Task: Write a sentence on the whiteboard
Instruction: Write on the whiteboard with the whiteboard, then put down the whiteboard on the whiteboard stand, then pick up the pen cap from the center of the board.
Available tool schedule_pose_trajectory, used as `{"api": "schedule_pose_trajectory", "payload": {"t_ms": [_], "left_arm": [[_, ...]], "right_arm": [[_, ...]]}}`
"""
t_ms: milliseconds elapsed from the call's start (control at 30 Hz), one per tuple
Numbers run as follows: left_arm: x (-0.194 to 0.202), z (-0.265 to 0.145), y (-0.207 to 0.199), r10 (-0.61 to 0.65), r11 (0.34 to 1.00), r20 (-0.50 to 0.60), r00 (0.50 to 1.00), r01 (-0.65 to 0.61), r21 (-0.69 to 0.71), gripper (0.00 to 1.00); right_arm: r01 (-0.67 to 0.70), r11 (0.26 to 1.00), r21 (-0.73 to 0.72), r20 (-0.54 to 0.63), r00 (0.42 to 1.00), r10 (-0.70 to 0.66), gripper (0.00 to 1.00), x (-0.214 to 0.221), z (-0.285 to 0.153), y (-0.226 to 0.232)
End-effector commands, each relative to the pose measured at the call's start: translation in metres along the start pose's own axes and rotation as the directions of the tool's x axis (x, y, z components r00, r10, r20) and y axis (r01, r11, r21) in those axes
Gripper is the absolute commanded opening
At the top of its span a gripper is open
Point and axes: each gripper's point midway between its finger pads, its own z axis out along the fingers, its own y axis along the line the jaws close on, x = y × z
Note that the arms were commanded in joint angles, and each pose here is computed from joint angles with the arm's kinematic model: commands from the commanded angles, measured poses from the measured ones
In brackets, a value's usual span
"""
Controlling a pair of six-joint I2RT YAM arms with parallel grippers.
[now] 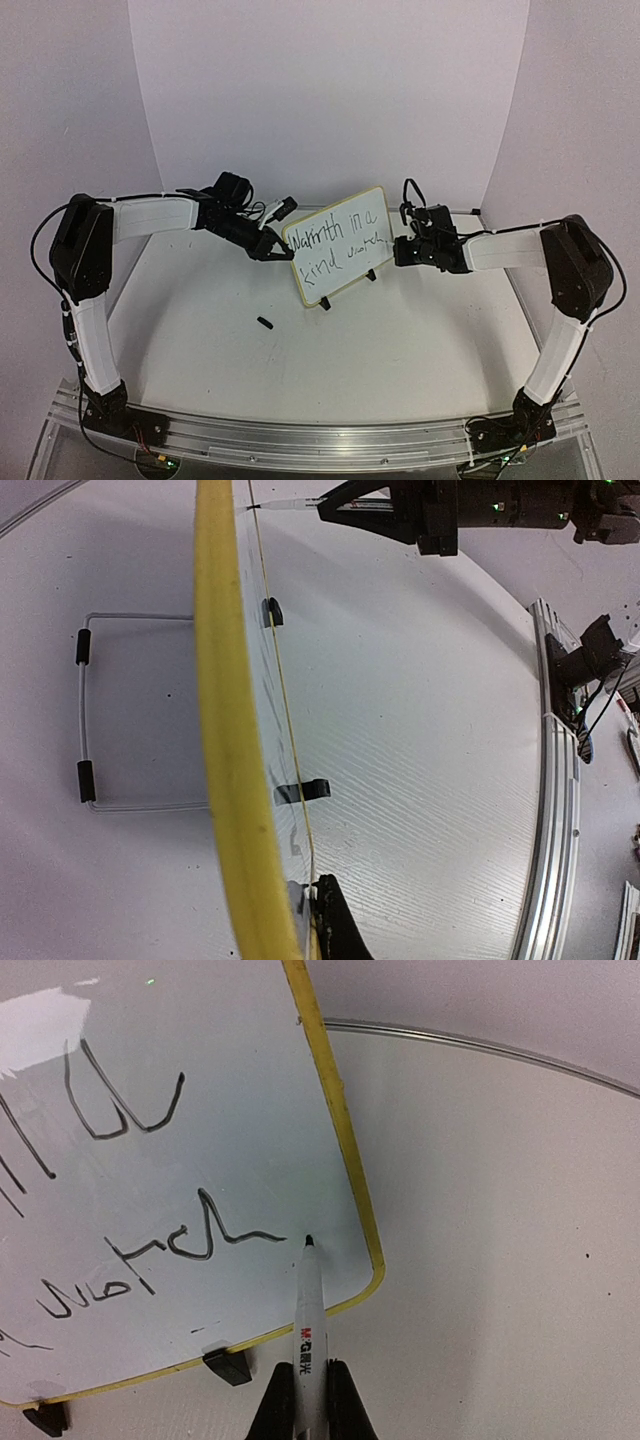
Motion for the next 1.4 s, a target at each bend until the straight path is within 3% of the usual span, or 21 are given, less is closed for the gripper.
{"api": "schedule_pose_trajectory", "payload": {"t_ms": [0,500,667,933,1133,1367], "left_arm": [[0.056,0.028,-0.011,-0.097,0.994,-0.181,0.979,0.105,0.034,0.0],[0.054,0.027,-0.011,-0.102,0.993,-0.176,0.979,0.109,0.033,0.0],[0.053,0.027,-0.01,-0.112,0.993,-0.174,0.978,0.118,0.026,0.12],[0.046,0.021,-0.013,-0.1,0.994,-0.155,0.983,0.104,0.02,0.42],[0.042,0.013,-0.018,-0.081,0.996,-0.135,0.988,0.083,0.013,0.53],[0.042,0.001,-0.021,-0.094,0.996,-0.111,0.989,0.092,-0.022,0.58]], "right_arm": [[0.005,1.0,0.0,0.035,0.999,-0.005,0.0,-0.015,0.007,0.002],[-0.003,1.0,-0.005,0.051,0.999,0.003,0.0,-0.019,-0.007,0.002],[-0.024,0.999,0.038,0.073,0.997,0.021,0.0,-0.023,-0.041,-0.009],[-0.035,0.999,0.041,0.132,0.991,0.029,0.0,-0.031,-0.085,-0.014],[-0.041,0.999,0.021,0.173,0.984,0.037,0.0,-0.042,-0.104,-0.012],[-0.032,0.999,0.003,0.202,0.979,0.031,0.0,-0.051,-0.116,-0.01]]}}
